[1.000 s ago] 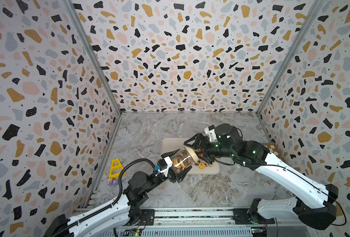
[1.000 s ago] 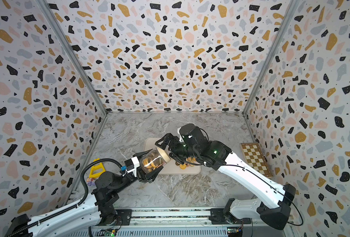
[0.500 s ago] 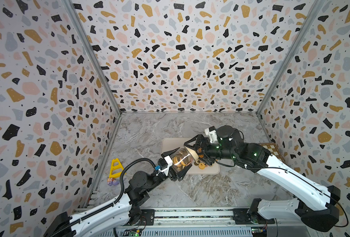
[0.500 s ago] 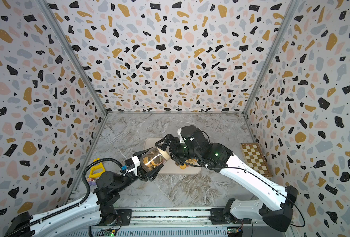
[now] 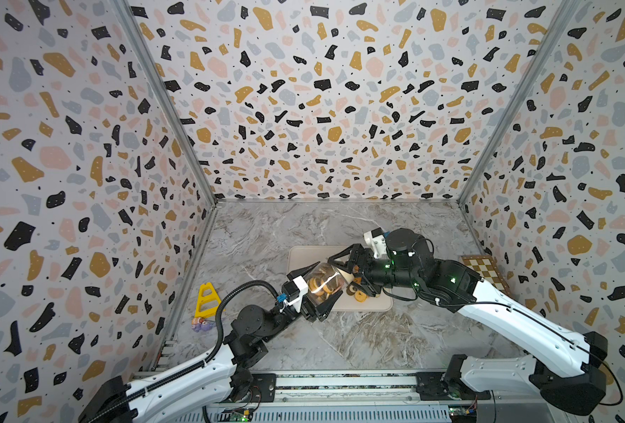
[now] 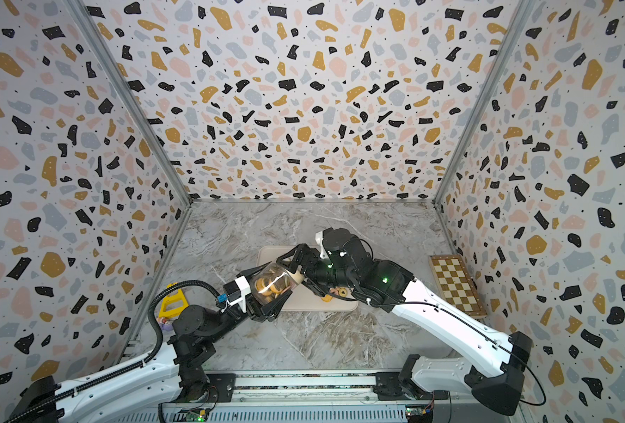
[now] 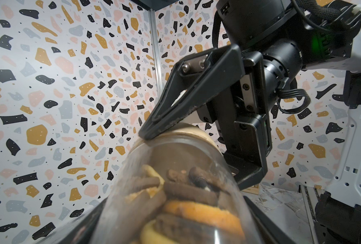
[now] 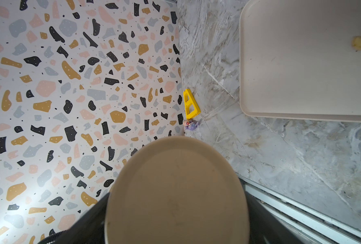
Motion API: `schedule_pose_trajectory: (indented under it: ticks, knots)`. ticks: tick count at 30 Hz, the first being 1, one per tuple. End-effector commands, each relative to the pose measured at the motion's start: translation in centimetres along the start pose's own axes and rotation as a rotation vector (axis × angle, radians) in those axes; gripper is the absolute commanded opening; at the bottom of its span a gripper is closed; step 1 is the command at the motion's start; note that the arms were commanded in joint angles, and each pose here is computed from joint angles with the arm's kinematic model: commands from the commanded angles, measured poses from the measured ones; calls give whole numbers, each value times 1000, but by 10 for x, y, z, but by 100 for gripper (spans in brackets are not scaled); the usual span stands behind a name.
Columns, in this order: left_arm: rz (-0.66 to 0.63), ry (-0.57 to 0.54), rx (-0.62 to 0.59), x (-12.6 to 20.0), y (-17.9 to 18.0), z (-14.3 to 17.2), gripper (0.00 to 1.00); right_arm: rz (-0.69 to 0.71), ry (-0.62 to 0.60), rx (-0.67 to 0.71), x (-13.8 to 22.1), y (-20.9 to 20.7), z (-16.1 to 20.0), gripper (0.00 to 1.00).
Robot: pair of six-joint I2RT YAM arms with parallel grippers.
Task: Pour the cookies out of the jar
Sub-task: Unscrew the lid from the jar.
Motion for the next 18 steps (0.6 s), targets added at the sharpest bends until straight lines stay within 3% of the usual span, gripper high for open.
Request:
schedule_pose_trajectory:
  ticks: [1, 8, 18]
  knots:
    - [-5, -290, -5, 4, 0, -74, 0, -38, -65, 66, 16, 17, -5, 88]
    - [-21, -383, 112, 14, 4, -83, 0, -130, -60, 195, 8, 38, -6, 82]
    - [5, -466, 295, 27, 7, -92, 0, -230, -138, 507, 15, 71, -5, 80]
Point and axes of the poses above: each gripper's point midway between its finger pads, its own x axis back along the fingers, its own y axis along the line the jaws close on, z = x × y, the point moved 4 cm from there along x, back along the fingers, and after that the axes turned 5 degrees about x, right-handed, at the moved point
